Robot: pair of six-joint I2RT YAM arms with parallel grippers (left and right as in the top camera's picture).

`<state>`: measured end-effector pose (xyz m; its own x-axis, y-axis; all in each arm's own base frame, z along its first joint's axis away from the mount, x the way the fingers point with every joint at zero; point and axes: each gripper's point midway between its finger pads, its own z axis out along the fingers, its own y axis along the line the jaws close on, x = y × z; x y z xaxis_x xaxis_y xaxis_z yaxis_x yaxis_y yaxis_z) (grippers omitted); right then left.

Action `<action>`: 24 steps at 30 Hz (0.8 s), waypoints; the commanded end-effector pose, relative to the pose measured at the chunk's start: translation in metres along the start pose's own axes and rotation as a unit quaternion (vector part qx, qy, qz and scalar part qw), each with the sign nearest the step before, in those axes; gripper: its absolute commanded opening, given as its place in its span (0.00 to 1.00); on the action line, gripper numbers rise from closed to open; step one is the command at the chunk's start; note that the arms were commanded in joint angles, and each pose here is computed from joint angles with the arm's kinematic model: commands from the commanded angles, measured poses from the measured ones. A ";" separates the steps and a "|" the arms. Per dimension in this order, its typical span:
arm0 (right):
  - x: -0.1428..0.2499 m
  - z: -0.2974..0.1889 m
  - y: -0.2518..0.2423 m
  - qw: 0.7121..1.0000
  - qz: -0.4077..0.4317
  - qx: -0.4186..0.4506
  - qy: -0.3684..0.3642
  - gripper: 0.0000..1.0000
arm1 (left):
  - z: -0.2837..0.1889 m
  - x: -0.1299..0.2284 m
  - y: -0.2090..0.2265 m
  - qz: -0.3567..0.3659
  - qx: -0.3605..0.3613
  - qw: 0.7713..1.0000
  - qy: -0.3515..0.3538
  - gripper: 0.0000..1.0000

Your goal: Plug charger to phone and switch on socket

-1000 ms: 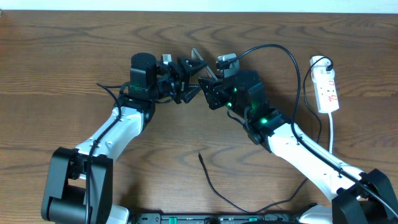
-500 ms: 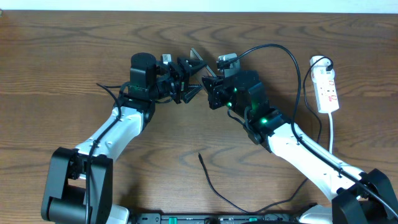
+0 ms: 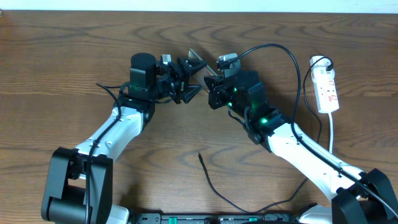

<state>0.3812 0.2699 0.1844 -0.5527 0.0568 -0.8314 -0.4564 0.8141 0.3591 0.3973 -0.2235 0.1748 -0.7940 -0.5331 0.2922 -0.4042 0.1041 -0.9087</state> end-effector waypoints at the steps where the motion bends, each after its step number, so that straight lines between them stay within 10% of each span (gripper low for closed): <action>1: -0.006 0.000 0.010 1.000 0.013 -0.019 -0.003 0.01 | -0.003 0.005 -0.022 0.019 0.022 1.000 0.006 0.89; 24: -0.035 -0.004 -0.027 0.997 0.047 0.032 -0.056 0.01 | -0.017 0.023 -0.041 0.063 0.060 0.993 0.082 0.93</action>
<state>0.3957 0.2592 0.1959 -0.5250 0.1342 -0.8405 -0.4159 0.8212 0.3908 0.3985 -0.2226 0.1991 -0.8480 -0.4723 0.2402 -0.3068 0.0681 -0.9493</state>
